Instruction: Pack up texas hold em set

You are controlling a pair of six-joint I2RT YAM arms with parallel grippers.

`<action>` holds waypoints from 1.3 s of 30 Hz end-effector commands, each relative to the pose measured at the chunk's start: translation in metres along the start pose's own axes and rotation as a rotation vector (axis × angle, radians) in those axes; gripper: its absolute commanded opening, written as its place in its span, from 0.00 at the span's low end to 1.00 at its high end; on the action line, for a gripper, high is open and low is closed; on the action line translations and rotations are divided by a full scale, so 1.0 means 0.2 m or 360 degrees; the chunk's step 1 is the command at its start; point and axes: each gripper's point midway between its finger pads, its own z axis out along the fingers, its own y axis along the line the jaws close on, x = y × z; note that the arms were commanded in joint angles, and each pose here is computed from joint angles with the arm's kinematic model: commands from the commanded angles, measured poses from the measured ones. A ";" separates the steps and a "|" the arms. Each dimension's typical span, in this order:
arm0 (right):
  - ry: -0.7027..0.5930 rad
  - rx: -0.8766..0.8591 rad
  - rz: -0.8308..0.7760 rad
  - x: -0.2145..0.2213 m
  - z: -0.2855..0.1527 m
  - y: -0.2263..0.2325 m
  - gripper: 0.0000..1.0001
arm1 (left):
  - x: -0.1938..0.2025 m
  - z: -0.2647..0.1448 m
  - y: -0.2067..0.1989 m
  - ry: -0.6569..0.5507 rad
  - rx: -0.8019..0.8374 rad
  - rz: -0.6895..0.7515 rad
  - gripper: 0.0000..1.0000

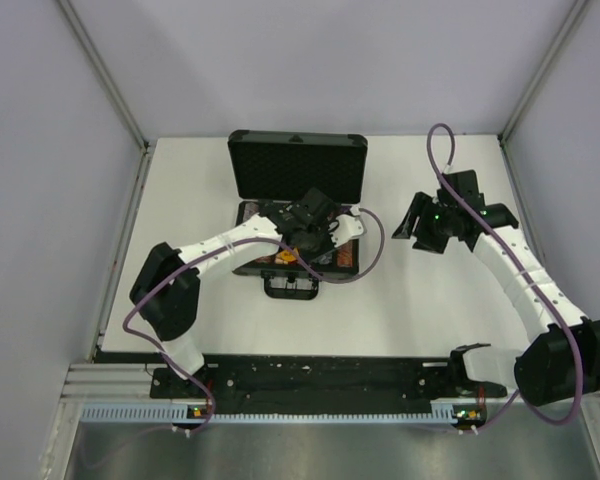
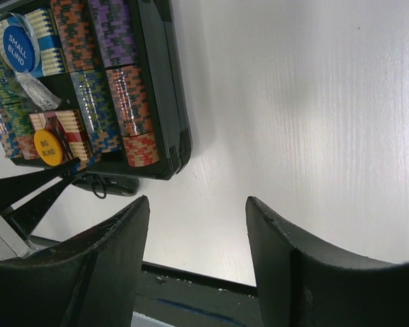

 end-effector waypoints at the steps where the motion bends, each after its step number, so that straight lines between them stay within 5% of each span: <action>1: -0.0052 -0.0017 0.0014 -0.05 0.01 0.01 0.58 | -0.10 -0.02 0.08 -0.0071 -0.0073 0.0045 0.00; 15: -0.0033 -0.0016 0.0022 -0.01 0.02 -0.01 0.57 | -0.09 0.03 0.06 -0.0061 -0.0032 -0.0003 0.01; 25: -0.0048 -0.0019 0.0040 0.01 0.00 -0.02 0.57 | -0.12 0.04 0.07 -0.0098 -0.0062 -0.0035 0.35; 39: -0.0147 -0.0052 -0.0023 -0.08 -0.06 0.03 0.60 | -0.19 -0.20 0.13 -0.0281 -0.0207 -0.0158 0.35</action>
